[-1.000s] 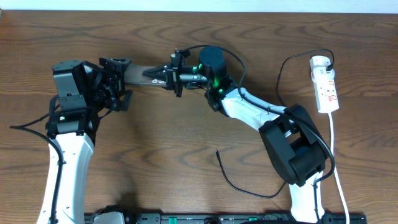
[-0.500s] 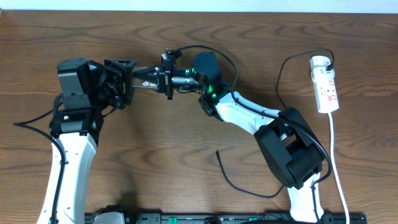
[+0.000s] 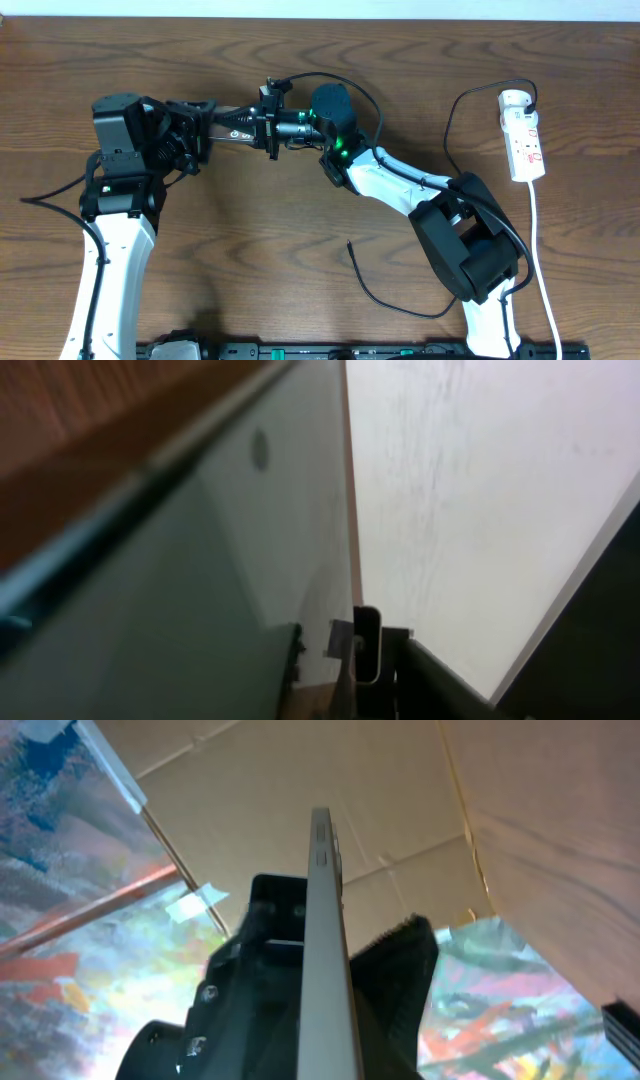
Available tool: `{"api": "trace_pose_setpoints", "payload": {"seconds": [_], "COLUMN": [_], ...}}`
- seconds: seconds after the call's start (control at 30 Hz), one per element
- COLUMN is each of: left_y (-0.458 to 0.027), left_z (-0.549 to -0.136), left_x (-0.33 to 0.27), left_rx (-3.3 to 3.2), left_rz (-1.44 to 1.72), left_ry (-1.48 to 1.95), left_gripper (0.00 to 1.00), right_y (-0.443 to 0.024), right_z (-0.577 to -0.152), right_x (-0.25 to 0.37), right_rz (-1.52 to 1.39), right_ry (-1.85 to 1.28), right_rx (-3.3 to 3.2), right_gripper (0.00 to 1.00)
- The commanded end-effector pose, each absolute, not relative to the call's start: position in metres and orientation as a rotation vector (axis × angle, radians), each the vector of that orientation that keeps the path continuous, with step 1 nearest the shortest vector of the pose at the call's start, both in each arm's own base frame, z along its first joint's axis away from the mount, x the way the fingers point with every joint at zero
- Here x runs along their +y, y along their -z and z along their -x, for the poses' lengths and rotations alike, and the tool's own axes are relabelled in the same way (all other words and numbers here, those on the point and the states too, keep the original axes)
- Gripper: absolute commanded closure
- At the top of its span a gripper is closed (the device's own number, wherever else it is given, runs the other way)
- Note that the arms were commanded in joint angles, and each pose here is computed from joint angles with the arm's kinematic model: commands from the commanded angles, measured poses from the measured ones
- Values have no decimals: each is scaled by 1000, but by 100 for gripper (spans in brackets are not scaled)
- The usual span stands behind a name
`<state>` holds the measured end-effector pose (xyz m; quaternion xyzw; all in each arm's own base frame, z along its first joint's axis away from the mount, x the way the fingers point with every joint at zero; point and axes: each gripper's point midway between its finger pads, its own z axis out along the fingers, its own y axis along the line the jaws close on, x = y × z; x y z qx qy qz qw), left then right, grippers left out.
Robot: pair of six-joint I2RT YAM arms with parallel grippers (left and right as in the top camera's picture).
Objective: Plug charger to phone and switch on socket
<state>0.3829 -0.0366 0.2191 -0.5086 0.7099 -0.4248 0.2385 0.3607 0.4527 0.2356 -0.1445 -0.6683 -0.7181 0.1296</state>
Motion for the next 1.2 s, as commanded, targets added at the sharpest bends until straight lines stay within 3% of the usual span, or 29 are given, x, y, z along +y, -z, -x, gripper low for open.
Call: {"api": "trace_pose_setpoints", "payload": {"seconds": [0.0, 1.17], "left_y": [-214, -216], "left_z": [-385, -388], "left_x": [-34, -29], "left_rx": [1943, 1902], "left_rz": [1414, 1443], "left_ry": [1138, 1130], "left_gripper": [67, 70], "right_y": [-252, -256], "right_z": [-360, -373], "right_x": [451, 450], "right_rz": [373, 447], "right_ry": [2132, 2194], "right_rx": [-1921, -1918], "right_gripper": [99, 98]}}
